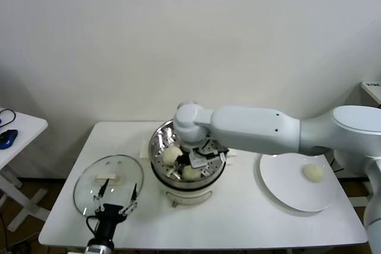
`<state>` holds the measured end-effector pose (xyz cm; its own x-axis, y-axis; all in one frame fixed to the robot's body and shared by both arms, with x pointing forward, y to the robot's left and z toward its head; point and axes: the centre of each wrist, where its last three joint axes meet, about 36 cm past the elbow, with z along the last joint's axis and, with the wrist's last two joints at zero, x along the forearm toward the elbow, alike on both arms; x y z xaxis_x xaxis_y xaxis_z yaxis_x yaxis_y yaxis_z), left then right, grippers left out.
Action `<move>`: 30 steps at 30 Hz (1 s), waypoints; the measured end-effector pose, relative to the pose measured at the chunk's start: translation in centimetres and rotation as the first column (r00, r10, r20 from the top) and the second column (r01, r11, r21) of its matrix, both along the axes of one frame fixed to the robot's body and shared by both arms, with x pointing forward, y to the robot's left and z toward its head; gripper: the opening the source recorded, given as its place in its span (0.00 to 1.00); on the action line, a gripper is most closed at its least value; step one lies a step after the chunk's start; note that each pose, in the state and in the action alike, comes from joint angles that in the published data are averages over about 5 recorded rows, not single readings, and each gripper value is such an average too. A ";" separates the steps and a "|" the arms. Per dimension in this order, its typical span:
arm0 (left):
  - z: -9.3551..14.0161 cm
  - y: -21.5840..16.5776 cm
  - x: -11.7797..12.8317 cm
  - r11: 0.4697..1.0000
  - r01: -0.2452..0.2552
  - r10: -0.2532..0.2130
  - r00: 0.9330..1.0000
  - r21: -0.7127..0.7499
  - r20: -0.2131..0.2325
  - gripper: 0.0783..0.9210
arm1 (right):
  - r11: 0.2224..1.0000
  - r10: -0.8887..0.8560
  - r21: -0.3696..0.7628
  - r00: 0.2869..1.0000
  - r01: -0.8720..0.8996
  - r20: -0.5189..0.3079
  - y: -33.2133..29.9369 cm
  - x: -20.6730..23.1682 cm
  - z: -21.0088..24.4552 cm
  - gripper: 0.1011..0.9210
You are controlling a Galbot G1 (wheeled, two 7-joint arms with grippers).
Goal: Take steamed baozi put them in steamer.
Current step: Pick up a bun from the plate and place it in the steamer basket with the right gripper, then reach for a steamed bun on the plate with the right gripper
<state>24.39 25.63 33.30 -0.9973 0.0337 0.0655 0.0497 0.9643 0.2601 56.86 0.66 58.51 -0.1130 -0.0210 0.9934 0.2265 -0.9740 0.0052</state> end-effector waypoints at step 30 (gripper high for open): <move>0.8 0.1 0.9 1.000 -0.016 0.016 1.000 0.005 0.026 0.88 | 0.958 -0.258 0.137 0.966 0.252 0.031 -7.0 3.7 9.0 0.88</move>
